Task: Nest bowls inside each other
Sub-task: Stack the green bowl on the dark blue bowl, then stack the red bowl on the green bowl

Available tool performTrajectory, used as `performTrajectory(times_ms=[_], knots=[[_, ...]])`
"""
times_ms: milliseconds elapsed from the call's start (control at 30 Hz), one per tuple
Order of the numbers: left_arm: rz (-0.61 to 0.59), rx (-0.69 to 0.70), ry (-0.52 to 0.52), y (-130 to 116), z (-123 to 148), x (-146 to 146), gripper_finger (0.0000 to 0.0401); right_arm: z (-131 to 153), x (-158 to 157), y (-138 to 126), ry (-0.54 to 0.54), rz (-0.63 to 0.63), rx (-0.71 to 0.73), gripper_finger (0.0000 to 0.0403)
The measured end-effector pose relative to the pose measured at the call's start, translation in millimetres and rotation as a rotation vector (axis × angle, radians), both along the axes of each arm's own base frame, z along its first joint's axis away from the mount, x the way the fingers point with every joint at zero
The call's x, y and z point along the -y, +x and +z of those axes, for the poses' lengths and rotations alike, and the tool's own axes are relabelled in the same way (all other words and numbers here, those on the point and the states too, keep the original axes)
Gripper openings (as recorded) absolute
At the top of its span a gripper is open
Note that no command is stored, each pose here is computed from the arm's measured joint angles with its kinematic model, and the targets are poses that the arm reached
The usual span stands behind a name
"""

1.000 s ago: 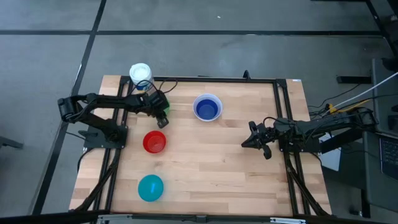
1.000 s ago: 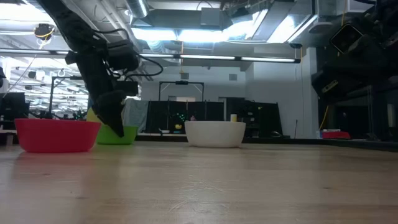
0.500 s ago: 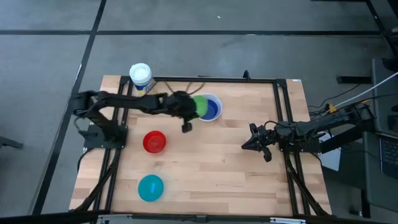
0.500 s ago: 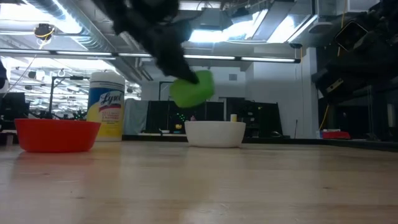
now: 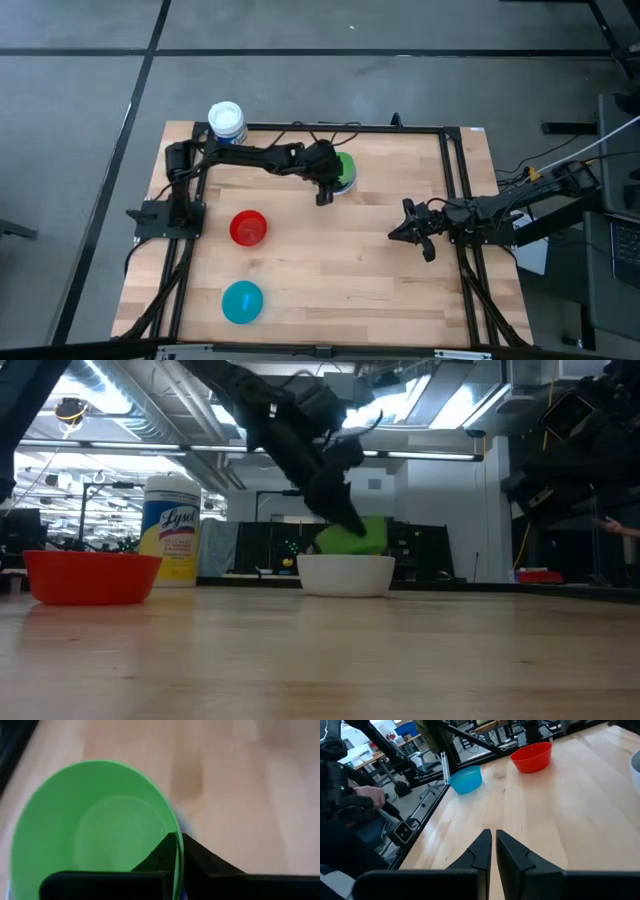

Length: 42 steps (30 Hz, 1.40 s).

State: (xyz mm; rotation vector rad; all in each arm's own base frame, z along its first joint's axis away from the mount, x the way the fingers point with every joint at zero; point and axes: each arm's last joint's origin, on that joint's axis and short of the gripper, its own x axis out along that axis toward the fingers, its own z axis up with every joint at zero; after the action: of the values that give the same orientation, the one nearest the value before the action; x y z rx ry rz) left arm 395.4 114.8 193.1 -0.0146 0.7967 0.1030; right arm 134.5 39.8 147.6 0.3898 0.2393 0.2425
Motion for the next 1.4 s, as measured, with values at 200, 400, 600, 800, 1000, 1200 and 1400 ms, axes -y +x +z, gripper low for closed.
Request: performTrajectory(times_ms=[200,400,600,800,1000,1200,1400], knots=[[0.035,-0.058,-0.037,-6,-5,-4,0.0063,0,-2,-1,0.006,-0.006,-0.001,0.0029],[-0.011,0.028,-0.113,-4,8,1,0.0095,0,-2,-1,0.007,-0.022,-0.001,0.0029],[-0.011,-0.031,-0.071,-40,45,43,0.0102,0,-3,-1,0.024,-0.015,-0.007,0.0029],[0.135,-0.081,-0.142,-102,44,104,0.0088,0,-5,-2,0.018,-0.025,-0.004,0.0029],[0.271,-0.078,-0.271,-142,38,153,0.0066,0,-7,-2,0.030,-0.028,-0.007,0.0029],[0.337,-0.245,-0.373,-166,28,190,0.0070,0,-7,-2,0.043,-0.036,-0.010,0.0029],[0.422,-0.330,-0.410,-179,24,202,0.0084,1,-7,-2,0.045,-0.036,-0.003,0.0029]])
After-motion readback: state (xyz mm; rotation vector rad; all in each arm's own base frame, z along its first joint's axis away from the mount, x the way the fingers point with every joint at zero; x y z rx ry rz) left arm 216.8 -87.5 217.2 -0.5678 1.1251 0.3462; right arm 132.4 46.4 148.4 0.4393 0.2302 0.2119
